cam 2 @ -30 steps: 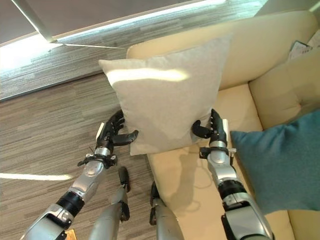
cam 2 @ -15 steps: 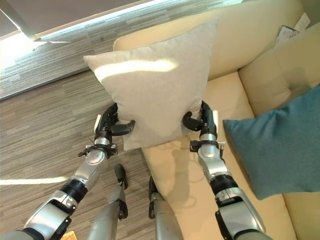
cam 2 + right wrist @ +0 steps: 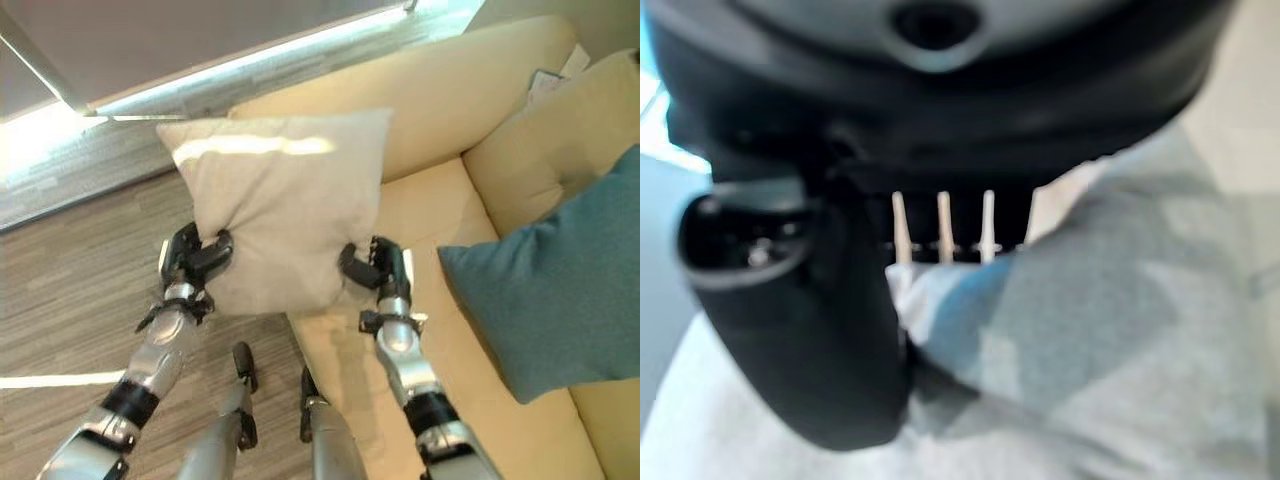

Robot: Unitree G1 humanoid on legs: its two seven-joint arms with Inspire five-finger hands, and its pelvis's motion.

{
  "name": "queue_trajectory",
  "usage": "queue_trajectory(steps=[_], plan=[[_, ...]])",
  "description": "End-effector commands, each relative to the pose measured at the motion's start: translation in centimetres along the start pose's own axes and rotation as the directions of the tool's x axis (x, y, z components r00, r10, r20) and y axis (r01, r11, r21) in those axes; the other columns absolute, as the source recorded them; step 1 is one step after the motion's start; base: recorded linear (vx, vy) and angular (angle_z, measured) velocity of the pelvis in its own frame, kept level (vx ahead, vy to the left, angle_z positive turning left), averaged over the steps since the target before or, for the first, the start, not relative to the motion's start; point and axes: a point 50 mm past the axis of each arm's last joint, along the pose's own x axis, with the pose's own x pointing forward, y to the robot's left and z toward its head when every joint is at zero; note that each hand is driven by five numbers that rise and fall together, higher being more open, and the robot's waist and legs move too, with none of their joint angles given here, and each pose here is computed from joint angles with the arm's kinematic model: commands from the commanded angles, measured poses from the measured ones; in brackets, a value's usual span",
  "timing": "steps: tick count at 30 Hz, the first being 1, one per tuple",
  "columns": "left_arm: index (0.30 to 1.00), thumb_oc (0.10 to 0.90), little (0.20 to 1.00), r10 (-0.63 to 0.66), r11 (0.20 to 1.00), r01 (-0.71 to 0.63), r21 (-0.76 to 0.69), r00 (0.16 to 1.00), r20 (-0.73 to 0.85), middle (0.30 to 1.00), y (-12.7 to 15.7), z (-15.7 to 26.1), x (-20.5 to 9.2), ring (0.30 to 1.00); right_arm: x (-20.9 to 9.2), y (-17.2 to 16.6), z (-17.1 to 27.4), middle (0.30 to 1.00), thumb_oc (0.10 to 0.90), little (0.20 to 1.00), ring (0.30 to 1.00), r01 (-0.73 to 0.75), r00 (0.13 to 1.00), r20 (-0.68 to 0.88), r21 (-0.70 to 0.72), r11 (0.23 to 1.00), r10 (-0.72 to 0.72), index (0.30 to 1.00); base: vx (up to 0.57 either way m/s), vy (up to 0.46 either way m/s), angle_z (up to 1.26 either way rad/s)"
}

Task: Pick up all the scattered cushions and arrange them neatly on the sofa.

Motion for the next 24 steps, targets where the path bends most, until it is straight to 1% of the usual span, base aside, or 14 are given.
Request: queue_trajectory(steps=[1,2,3,5,6,7,9,10,11,12,14,18,21,24], plan=[[0.3,0.4,0.3,-0.31,0.939,0.335,-0.083,0.924,0.222,0.3,-5.8,3.8,-1.1,0.3,-0.9,3.6,6.0,0.3,0.4,0.3,0.3,-0.223,0.922,0.34,0.079,0.972,0.184,0.3,0.04,-0.004,0.13],[0.3,0.4,0.3,-0.31,0.939,0.335,-0.083,0.924,0.222,0.3,-5.8,3.8,-1.1,0.3,-0.9,3.6,6.0,0.3,0.4,0.3,0.3,-0.223,0.922,0.339,0.08,0.972,0.184,0.3,0.08,0.004,0.28],[0.3,0.4,0.3,-0.327,0.939,0.342,-0.041,0.921,0.21,0.3,-4.8,3.3,-2.0,0.3,-1.9,3.4,4.8,0.3,0.4,0.3,0.3,-0.239,0.93,0.309,0.099,0.966,0.198,0.3,0.06,0.014,0.28],[0.3,0.4,0.3,-0.335,0.939,0.344,-0.01,0.92,0.203,0.3,-3.9,3.1,-2.7,0.3,-2.8,3.0,4.0,0.3,0.4,0.3,0.3,-0.247,0.936,0.285,0.119,0.962,0.205,0.3,0.06,0.008,0.07],[0.3,0.4,0.3,-0.335,0.939,0.343,-0.009,0.92,0.203,0.3,-3.9,3.1,-2.7,0.3,-2.8,3.1,4.0,0.3,0.4,0.3,0.3,-0.247,0.936,0.285,0.119,0.962,0.205,0.3,0.05,-0.013,0.03],[0.3,0.4,0.3,-0.339,0.938,0.346,-0.005,0.924,0.177,0.3,-3.0,2.4,-3.6,0.3,-3.8,2.9,3.3,0.3,0.4,0.3,0.3,-0.26,0.937,0.27,0.124,0.958,0.22,0.3,0.05,-0.007,0.15],[0.3,0.4,0.3,-0.334,0.94,0.341,-0.024,0.929,0.158,0.3,-2.6,1.9,-4.0,0.3,-4.3,2.9,2.8,0.3,0.4,0.3,0.3,-0.263,0.941,0.253,0.132,0.956,0.224,0.3,0.04,0.002,0.32],[0.3,0.4,0.3,-0.313,0.943,0.322,-0.086,0.944,0.109,0.3,-2.1,0.8,-4.7,0.3,-5.0,2.8,2.2,0.3,0.4,0.3,0.3,-0.257,0.949,0.229,0.172,0.951,0.216,0.3,0.0,0.007,0.21],[0.3,0.4,0.3,-0.313,0.943,0.322,-0.086,0.944,0.108,0.3,-2.1,0.8,-4.8,0.3,-5.0,2.8,2.2,0.3,0.4,0.3,0.3,-0.257,0.949,0.228,0.172,0.951,0.216,0.3,0.05,0.038,0.19],[0.3,0.4,0.3,-0.303,0.945,0.308,-0.109,0.951,0.065,0.3,-1.3,-0.2,-5.7,0.3,-5.8,2.8,1.4,0.3,0.4,0.3,0.3,-0.262,0.954,0.198,0.188,0.947,0.225,0.3,0.05,0.032,0.26],[0.3,0.4,0.3,-0.301,0.946,0.305,-0.112,0.952,0.047,0.3,-0.8,-0.5,-6.5,0.3,-6.5,2.9,0.9,0.3,0.4,0.3,0.3,-0.274,0.954,0.177,0.2,0.941,0.24,0.3,0.04,0.049,0.14],[0.3,0.4,0.3,-0.285,0.948,0.29,-0.128,0.957,0.056,0.3,-0.4,-0.4,-6.7,0.3,-6.8,2.9,0.8,0.3,0.4,0.3,0.3,-0.281,0.953,0.173,0.198,0.939,0.249,0.3,-0.02,0.066,-0.2],[0.3,0.4,0.3,-0.27,0.95,0.277,-0.14,0.96,0.07,0.3,0.0,-0.1,-7.0,0.3,-6.8,2.5,0.9,0.3,0.4,0.3,0.3,-0.288,0.949,0.176,0.154,0.945,0.26,0.3,-0.02,0.151,-0.58],[0.3,0.4,0.3,-0.284,0.951,0.29,-0.11,0.956,0.072,0.3,0.0,0.0,-7.1,0.3,-6.7,1.7,1.5,0.3,0.4,0.3,0.3,-0.277,0.946,0.198,0.09,0.956,0.256,0.3,-0.05,0.251,-0.83]])
